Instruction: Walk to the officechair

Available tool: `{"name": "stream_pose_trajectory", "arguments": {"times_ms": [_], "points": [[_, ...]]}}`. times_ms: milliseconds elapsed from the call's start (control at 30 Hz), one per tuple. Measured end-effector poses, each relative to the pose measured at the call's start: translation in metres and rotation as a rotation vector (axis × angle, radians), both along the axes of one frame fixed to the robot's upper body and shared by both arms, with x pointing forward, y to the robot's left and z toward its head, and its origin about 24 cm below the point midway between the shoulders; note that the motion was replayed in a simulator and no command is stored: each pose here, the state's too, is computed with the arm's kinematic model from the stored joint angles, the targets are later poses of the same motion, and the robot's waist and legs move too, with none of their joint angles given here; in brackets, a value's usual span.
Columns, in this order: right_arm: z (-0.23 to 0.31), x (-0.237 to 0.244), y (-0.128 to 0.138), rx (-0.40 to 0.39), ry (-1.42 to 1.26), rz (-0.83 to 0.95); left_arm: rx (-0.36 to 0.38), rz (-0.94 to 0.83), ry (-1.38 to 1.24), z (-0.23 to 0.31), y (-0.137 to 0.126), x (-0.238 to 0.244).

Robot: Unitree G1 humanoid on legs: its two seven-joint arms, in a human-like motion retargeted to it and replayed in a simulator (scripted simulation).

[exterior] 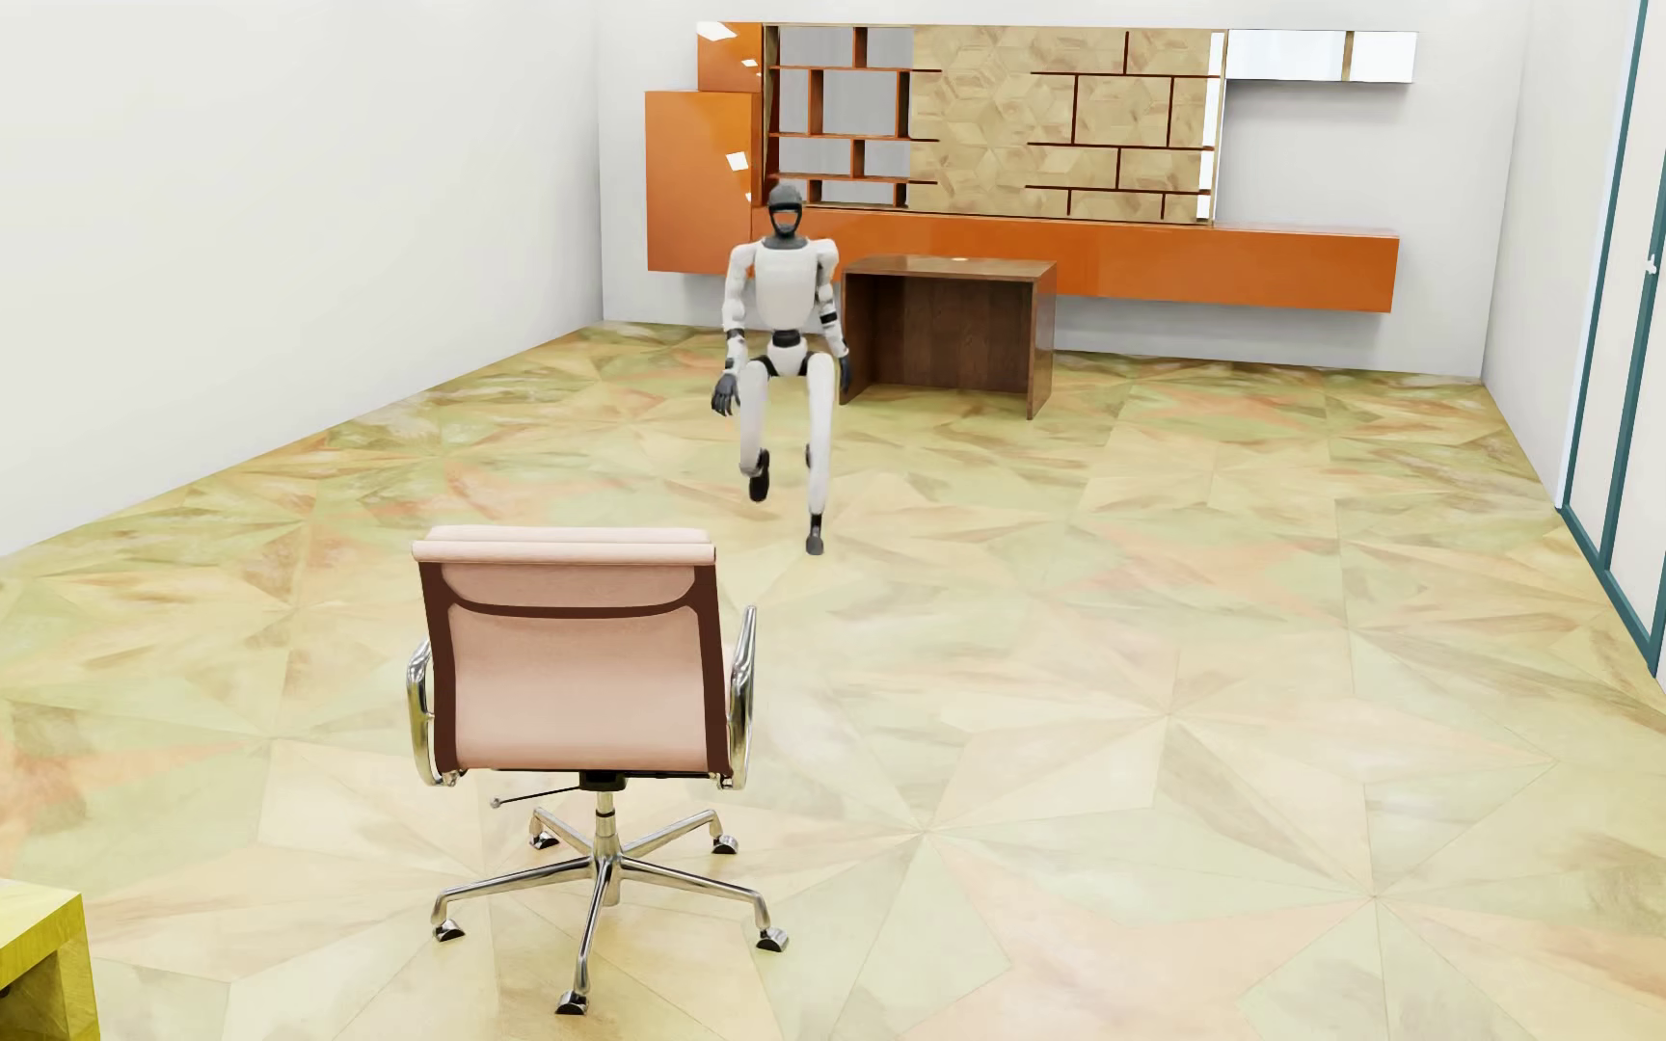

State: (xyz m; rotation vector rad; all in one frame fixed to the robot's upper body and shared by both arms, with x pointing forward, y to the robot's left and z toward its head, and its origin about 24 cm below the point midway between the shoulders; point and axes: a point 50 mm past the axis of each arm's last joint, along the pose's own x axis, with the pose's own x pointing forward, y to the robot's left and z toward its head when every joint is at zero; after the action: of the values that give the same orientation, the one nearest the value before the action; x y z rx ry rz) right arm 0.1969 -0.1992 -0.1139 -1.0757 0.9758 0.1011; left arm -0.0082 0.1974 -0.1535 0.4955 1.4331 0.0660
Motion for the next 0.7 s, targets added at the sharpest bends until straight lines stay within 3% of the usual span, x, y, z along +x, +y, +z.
{"name": "stream_pose_trajectory", "arguments": {"times_ms": [67,133,200,233,267,333,367,400,500,533,633,700], "points": [[-0.03,-0.053,-0.001,0.039,0.295,0.02,0.039,-0.164,-0.128,0.004,0.008,0.061],[-0.046,-0.105,-0.004,0.172,0.532,0.093,0.096,-0.313,-0.322,0.019,0.009,0.115],[-0.046,-0.151,-0.019,0.289,0.593,-0.048,0.085,-0.465,-0.539,0.042,-0.006,0.17],[-0.041,-0.168,-0.029,0.298,0.544,-0.148,0.082,-0.539,-0.655,0.06,-0.014,0.195],[-0.036,-0.18,-0.038,0.261,0.459,-0.248,0.088,-0.575,-0.773,0.078,-0.02,0.215],[-0.027,-0.203,-0.044,0.107,0.3,-0.443,0.103,-0.487,-0.962,0.104,-0.017,0.228],[-0.029,-0.212,-0.035,0.056,0.287,-0.51,0.12,-0.414,-0.996,0.107,-0.007,0.222],[-0.033,-0.216,-0.022,0.054,0.323,-0.532,0.14,-0.356,-0.976,0.104,0.005,0.21],[-0.05,-0.178,0.008,0.25,0.498,-0.284,0.184,-0.26,-0.67,0.063,0.025,0.163],[-0.049,-0.15,0.012,0.257,0.488,-0.144,0.164,-0.245,-0.507,0.042,0.025,0.141],[-0.024,-0.047,0.029,0.119,0.237,0.287,-0.023,-0.25,-0.033,0.002,0.018,0.053],[0.016,0.02,0.059,0.111,-0.037,0.475,-0.13,-0.213,0.103,-0.001,0.016,0.003]]}}
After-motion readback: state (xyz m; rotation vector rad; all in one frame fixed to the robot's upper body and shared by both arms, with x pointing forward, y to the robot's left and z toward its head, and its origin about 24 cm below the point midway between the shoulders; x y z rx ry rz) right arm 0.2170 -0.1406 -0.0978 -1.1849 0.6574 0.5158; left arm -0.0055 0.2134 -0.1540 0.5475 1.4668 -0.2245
